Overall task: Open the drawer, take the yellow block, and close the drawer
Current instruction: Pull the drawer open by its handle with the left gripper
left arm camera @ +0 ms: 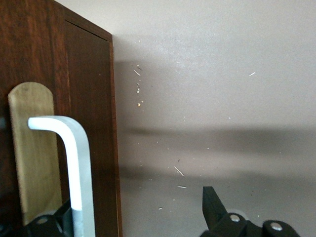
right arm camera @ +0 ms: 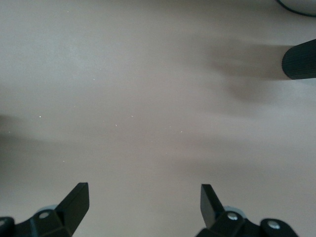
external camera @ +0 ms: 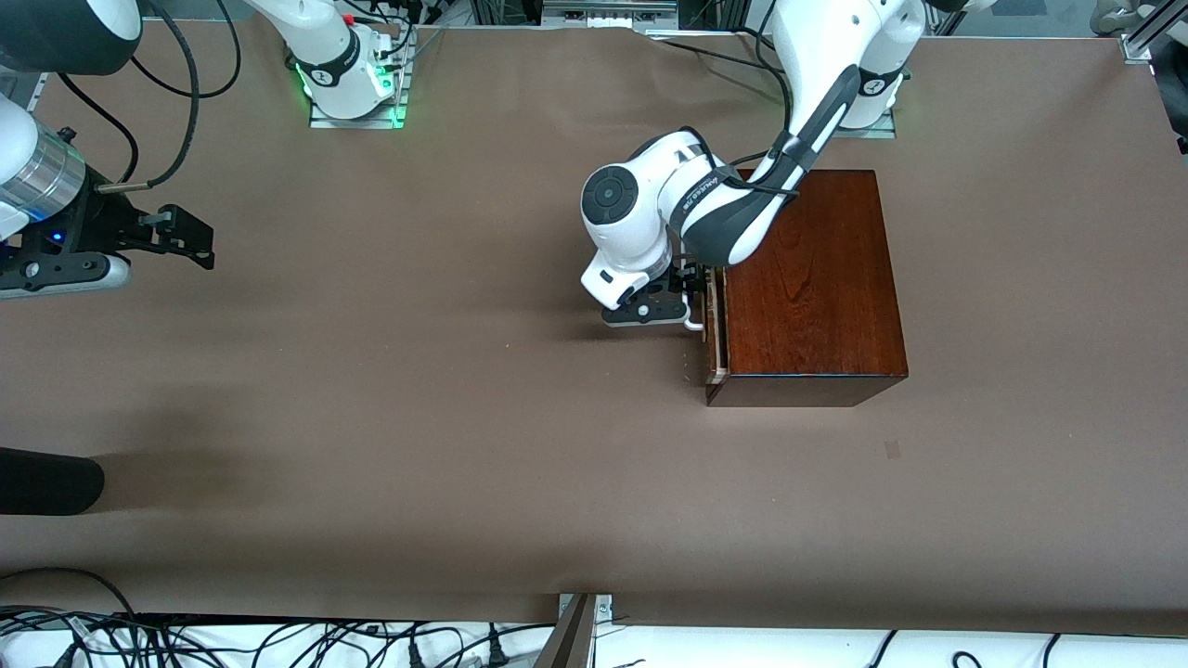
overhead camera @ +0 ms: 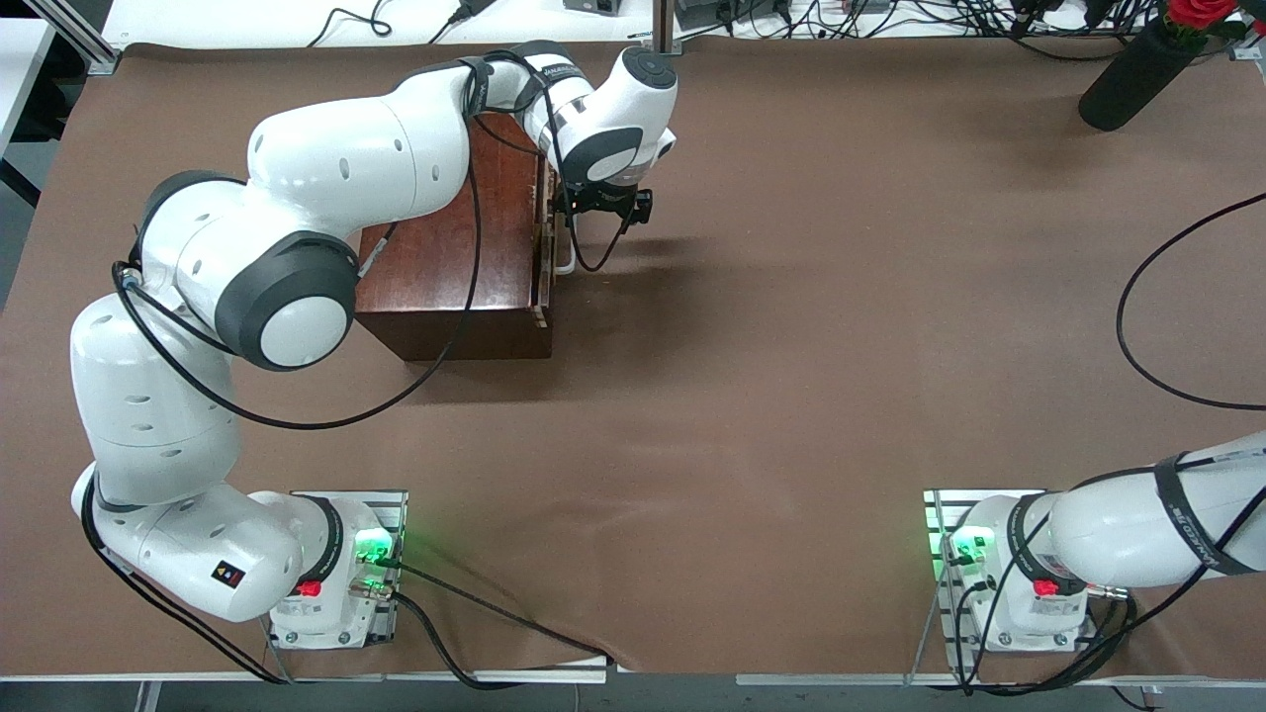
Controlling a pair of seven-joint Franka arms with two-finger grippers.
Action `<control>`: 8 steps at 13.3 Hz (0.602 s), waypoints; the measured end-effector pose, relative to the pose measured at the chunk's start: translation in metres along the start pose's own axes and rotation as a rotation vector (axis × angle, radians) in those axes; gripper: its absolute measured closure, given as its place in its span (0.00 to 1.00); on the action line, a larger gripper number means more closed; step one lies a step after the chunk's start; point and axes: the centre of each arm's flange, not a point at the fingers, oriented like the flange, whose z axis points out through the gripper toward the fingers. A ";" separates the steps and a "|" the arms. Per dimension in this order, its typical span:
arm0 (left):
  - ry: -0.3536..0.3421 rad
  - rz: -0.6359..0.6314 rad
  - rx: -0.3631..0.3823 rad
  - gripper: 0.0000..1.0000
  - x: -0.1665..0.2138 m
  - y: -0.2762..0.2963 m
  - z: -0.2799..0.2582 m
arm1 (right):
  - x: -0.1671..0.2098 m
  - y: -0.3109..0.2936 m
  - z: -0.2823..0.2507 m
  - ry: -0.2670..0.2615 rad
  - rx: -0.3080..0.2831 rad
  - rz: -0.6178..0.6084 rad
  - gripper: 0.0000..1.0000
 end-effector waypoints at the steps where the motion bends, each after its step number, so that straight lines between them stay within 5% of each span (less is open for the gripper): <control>1: 0.006 -0.005 -0.014 0.00 0.000 0.003 -0.002 | 0.000 0.000 0.000 0.000 0.000 0.000 0.00; 8: 0.026 0.013 -0.044 0.00 -0.006 0.027 -0.011 | 0.000 0.000 0.000 0.000 0.000 0.000 0.00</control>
